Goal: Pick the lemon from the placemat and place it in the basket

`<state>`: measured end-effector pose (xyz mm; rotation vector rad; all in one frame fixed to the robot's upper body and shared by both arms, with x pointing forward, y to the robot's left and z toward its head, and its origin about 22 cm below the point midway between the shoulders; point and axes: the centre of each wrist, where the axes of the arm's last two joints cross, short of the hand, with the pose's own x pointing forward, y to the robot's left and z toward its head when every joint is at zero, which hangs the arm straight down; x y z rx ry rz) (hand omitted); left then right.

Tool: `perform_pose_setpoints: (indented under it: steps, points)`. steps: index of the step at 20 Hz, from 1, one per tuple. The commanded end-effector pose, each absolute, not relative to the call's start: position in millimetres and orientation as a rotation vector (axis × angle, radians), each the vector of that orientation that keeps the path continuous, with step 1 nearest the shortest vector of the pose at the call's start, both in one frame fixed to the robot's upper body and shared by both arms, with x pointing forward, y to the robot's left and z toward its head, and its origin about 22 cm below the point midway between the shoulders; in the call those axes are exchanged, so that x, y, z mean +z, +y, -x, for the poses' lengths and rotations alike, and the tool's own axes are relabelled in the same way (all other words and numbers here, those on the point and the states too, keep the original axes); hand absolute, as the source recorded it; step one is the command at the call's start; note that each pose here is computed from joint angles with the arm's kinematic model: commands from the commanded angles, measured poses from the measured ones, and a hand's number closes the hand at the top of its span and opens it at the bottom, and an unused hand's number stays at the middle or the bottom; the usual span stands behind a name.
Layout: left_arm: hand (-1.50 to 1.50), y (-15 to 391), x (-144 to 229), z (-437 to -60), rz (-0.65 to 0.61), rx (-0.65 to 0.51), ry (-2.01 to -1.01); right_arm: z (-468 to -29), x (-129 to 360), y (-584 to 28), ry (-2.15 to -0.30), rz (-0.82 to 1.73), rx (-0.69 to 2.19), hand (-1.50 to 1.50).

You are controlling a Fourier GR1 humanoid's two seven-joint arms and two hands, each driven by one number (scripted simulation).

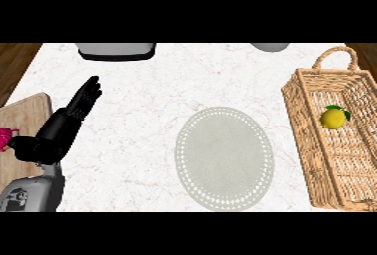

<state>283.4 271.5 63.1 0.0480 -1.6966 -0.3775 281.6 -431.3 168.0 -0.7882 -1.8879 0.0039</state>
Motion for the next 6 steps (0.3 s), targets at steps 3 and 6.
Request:
perform_pose_setpoints:
  steps: [3,6]
  points:
    - [0.00,249.8,67.4,-273.9,-0.043,-0.383,-1.699,-278.5,191.2,-445.0,-1.859,0.659,-0.231,-1.50]
    - [0.00,259.7,67.9,-276.5,-0.043,-0.381,-1.697,-273.9,208.4,-494.8,-1.814,0.632,-0.260,-1.50]
